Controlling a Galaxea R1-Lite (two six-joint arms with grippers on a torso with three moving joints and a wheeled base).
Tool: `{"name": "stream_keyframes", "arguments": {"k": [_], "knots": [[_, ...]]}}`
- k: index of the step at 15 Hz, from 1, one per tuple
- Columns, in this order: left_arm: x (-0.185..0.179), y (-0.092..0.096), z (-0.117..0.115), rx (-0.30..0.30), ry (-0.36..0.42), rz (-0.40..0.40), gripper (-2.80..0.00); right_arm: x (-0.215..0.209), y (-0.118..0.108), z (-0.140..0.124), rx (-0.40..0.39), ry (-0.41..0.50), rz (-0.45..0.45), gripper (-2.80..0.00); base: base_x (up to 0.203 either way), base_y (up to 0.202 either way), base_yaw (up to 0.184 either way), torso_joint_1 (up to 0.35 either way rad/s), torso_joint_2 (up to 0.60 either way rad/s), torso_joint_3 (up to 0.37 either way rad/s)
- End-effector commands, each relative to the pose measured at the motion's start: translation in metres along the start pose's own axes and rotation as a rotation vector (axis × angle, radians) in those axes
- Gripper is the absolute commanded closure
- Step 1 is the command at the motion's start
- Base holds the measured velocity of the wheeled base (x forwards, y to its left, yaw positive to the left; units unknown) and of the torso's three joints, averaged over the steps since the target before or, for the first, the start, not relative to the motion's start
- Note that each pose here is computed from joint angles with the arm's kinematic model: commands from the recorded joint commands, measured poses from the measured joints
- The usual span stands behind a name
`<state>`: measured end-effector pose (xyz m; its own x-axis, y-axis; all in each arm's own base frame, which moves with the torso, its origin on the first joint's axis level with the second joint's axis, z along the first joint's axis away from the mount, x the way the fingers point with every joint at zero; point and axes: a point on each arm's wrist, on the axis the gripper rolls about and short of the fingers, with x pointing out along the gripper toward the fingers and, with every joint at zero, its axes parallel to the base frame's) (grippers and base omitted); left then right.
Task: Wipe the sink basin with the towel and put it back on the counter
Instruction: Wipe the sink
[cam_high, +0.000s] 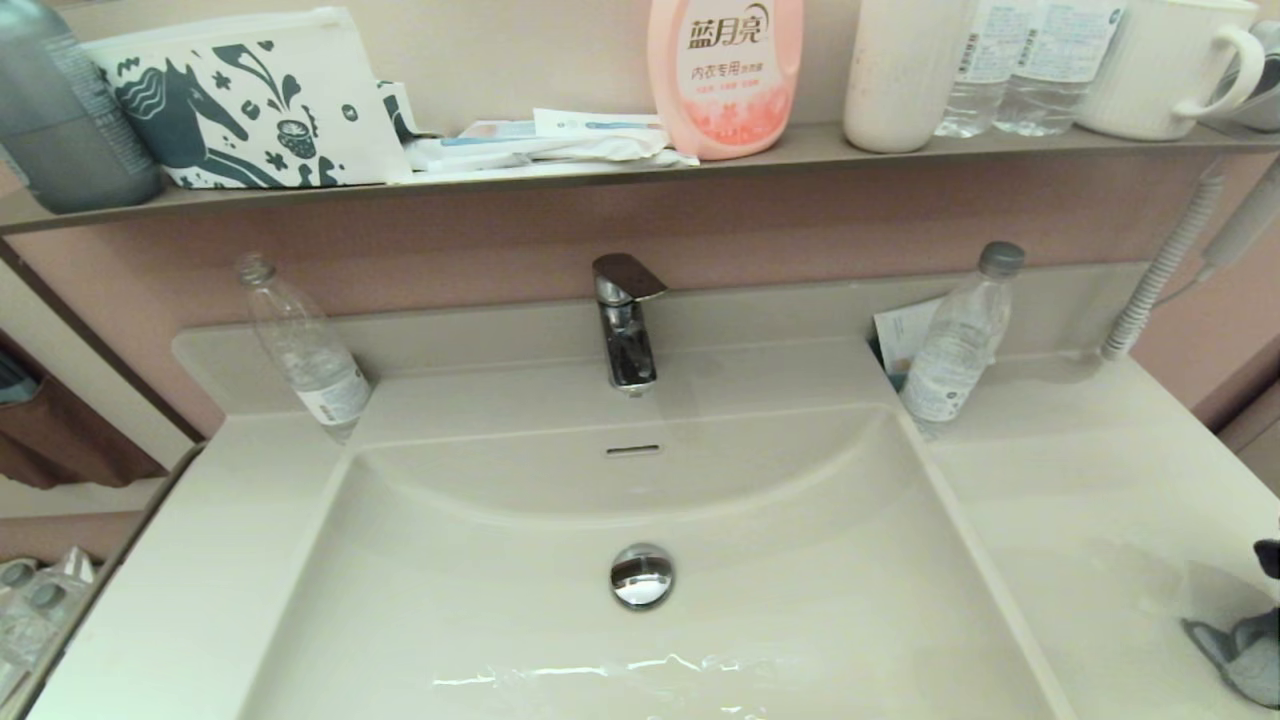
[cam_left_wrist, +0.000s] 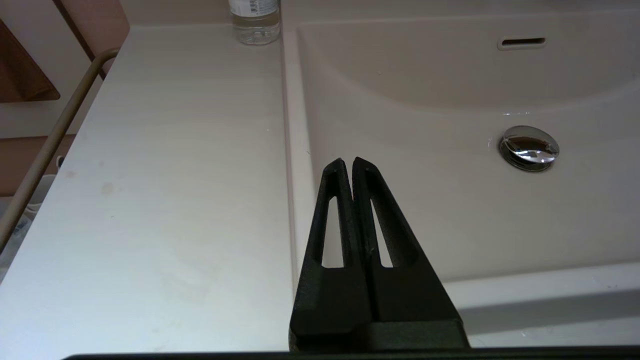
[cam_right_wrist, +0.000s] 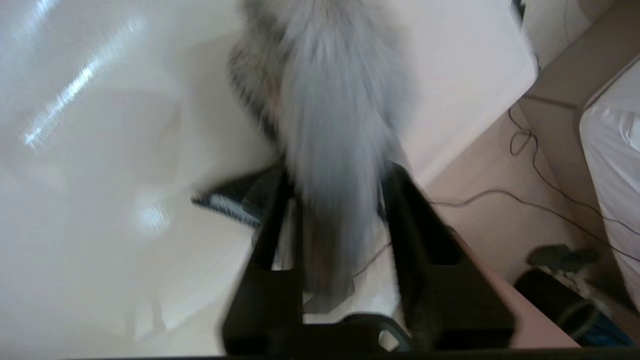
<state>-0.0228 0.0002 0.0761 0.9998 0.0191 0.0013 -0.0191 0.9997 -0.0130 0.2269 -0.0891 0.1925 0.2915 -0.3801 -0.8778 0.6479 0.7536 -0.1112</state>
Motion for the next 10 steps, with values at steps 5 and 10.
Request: {"name": "stream_keyframes", "arguments": {"k": [5, 10], "knots": [[0.000, 0.000, 0.000, -0.001, 0.001, 0.001, 0.00, -0.020, -0.002, 0.013, 0.022, -0.064, 0.022, -2.80, 0.000, 0.000, 0.000, 0.000, 0.00, 0.000], [0.000, 0.000, 0.000, -0.001, 0.001, 0.001, 0.00, -0.025, -0.005, 0.007, 0.016, -0.036, 0.030, -2.80, 0.000, 0.000, 0.000, 0.000, 0.00, 0.000]]}}
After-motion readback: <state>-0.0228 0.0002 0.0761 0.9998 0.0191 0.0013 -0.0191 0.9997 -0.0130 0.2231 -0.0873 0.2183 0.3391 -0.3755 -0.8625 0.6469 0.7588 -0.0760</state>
